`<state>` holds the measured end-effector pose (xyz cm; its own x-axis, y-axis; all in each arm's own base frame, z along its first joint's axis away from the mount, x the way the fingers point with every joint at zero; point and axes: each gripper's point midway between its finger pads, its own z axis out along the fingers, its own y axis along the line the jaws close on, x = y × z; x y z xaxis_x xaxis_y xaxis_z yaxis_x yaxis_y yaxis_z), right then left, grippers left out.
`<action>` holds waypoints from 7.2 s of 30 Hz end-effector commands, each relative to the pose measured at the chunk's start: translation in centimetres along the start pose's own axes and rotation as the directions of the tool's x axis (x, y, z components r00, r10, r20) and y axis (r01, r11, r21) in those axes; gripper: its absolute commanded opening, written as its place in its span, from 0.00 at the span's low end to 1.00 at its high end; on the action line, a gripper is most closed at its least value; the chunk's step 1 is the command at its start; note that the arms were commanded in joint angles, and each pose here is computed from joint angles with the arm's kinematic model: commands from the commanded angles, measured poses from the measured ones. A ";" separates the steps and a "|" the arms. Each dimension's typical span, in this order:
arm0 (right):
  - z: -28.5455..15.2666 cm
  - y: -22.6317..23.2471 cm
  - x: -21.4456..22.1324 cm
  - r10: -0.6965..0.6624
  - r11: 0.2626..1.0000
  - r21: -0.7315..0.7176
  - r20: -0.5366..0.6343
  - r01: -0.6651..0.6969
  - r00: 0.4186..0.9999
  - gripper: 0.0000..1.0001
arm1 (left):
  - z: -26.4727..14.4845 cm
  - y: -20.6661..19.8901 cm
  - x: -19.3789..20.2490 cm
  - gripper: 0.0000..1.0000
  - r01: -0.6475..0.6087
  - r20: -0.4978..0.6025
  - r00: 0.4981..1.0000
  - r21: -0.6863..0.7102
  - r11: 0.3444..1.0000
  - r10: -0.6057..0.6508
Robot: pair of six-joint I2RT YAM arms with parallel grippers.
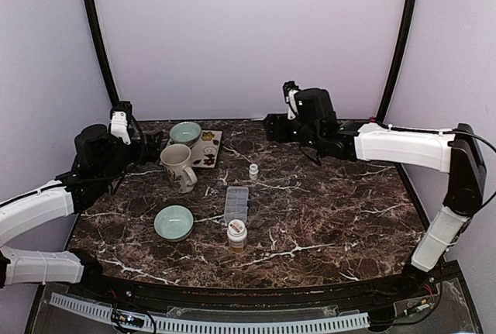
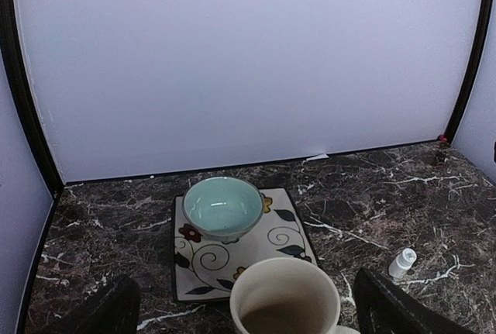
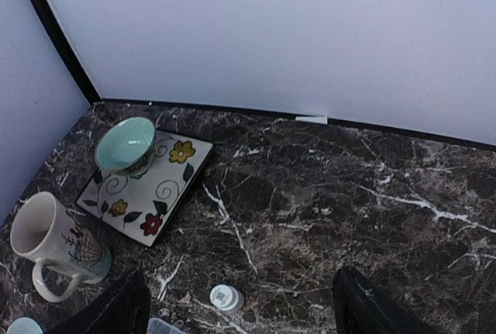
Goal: Sort the pills into containers
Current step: Pick up the pill container from the center of the board, then pass from the right arm to the left, then open the compartment of the pill container.
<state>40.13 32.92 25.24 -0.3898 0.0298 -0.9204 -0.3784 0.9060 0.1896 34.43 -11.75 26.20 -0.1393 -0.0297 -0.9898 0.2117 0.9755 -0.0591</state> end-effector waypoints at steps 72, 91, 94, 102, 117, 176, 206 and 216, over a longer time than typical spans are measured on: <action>4.5 8.6 23.7 0.194 0.968 0.247 -0.673 -0.030 0.713 0.57 | -2.6 -3.3 4.7 0.99 0.057 -0.131 0.988 -0.186 0.981 -0.082; 1.2 14.3 6.8 0.234 0.956 -0.070 -0.409 -0.286 0.882 0.54 | -3.7 -12.6 2.1 0.99 0.023 -0.050 0.999 0.365 0.931 -0.005; 0.3 14.4 5.9 0.254 0.945 -0.092 -0.395 -0.313 0.883 0.54 | -3.6 -14.2 1.9 0.99 0.033 -0.042 0.999 0.432 0.901 -0.016; -0.5 14.3 5.3 0.301 0.922 -0.121 -0.373 -0.367 0.878 0.55 | -3.6 -18.2 1.7 0.99 0.031 -0.040 0.999 0.559 0.829 -0.011; -1.1 14.5 4.5 0.322 0.907 -0.149 -0.356 -0.394 0.877 0.55 | -2.5 -21.9 5.1 0.99 0.114 -0.276 0.958 0.628 0.769 0.083; -5.1 10.5 2.7 0.239 0.922 -0.266 -0.185 -0.283 0.953 0.91 | 1.0 -20.6 4.4 0.00 0.537 -0.594 0.786 0.516 0.667 -0.174; -8.0 9.7 2.9 0.420 0.547 -0.682 -0.278 -0.485 0.864 0.74 | 0.0 -25.4 1.2 0.00 0.700 -0.723 0.689 0.679 0.219 0.039; -7.8 9.7 3.3 0.435 0.524 -0.684 -0.298 -0.508 0.850 0.64 | 0.3 -25.5 1.0 0.00 0.703 -0.723 0.690 0.682 0.203 0.036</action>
<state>28.80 38.67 25.26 -0.7614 0.2697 -0.5895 -0.5460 0.2234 0.8075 28.90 -36.59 24.54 -0.8221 0.1824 -0.5394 0.5594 0.0820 -0.8249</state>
